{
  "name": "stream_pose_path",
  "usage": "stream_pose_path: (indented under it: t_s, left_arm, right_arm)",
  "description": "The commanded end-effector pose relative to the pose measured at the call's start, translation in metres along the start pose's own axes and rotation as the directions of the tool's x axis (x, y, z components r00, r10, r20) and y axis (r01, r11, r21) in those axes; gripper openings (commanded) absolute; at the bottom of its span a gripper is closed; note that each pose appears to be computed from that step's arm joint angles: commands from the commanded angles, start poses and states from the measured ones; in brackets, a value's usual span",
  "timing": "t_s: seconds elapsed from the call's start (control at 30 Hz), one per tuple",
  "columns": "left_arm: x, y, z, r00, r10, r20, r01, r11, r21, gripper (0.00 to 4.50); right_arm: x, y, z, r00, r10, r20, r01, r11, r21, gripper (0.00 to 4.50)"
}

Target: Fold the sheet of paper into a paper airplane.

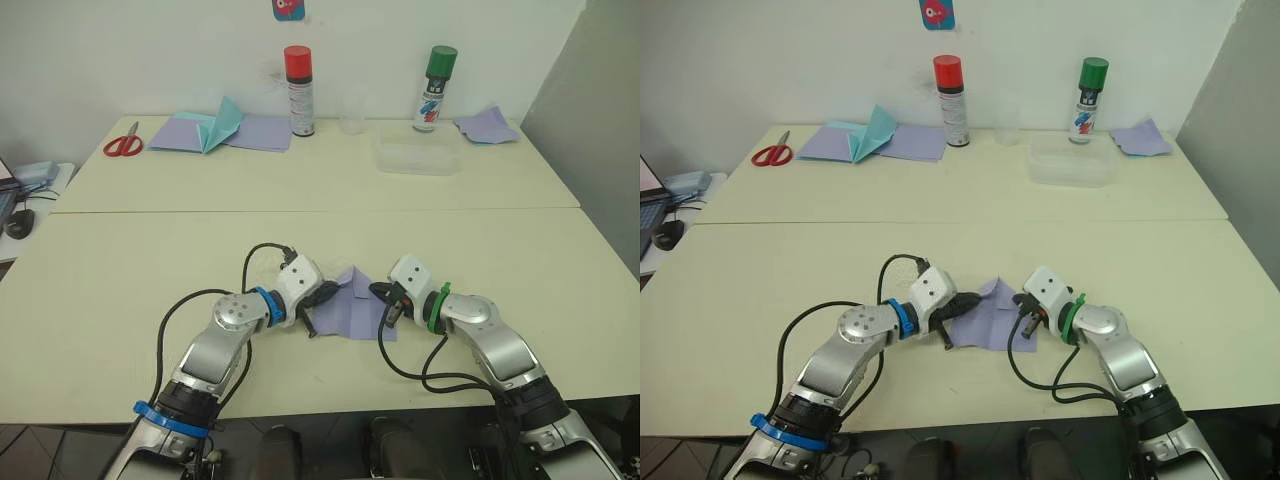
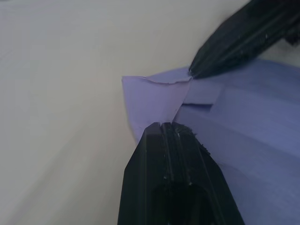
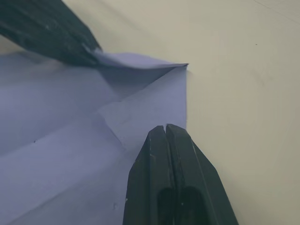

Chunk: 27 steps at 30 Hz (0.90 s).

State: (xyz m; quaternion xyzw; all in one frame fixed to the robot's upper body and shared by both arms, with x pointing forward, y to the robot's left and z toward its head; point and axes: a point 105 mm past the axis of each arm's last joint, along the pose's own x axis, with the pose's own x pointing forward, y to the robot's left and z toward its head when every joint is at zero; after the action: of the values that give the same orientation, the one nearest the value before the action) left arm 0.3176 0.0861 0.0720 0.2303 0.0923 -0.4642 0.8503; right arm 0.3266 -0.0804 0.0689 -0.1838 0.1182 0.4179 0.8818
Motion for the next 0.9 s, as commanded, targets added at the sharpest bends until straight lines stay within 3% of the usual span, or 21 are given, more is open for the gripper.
stream_pose_path:
  t_s: [0.03, 0.43, 0.9]
  left_arm:
    - [0.005, -0.004, 0.006, 0.999, -0.036, -0.009, 0.037, 0.995, 0.097, 0.03]
    - [0.016, -0.010, 0.000, 0.997, -0.051, -0.058, 0.059, 0.986, 0.156, 0.03]
    - [0.017, -0.004, -0.007, 0.995, -0.036, -0.094, 0.055, 0.976, 0.209, 0.03]
  right_arm:
    - [0.002, 0.004, -0.013, 0.999, 0.009, -0.053, -0.008, 1.000, 0.011, 0.00]
    - [0.002, 0.006, -0.006, 0.999, 0.022, -0.037, -0.022, 1.000, 0.012, 0.00]
    - [-0.001, 0.006, 0.052, 0.989, 0.054, 0.138, -0.058, 0.998, 0.023, 0.00]
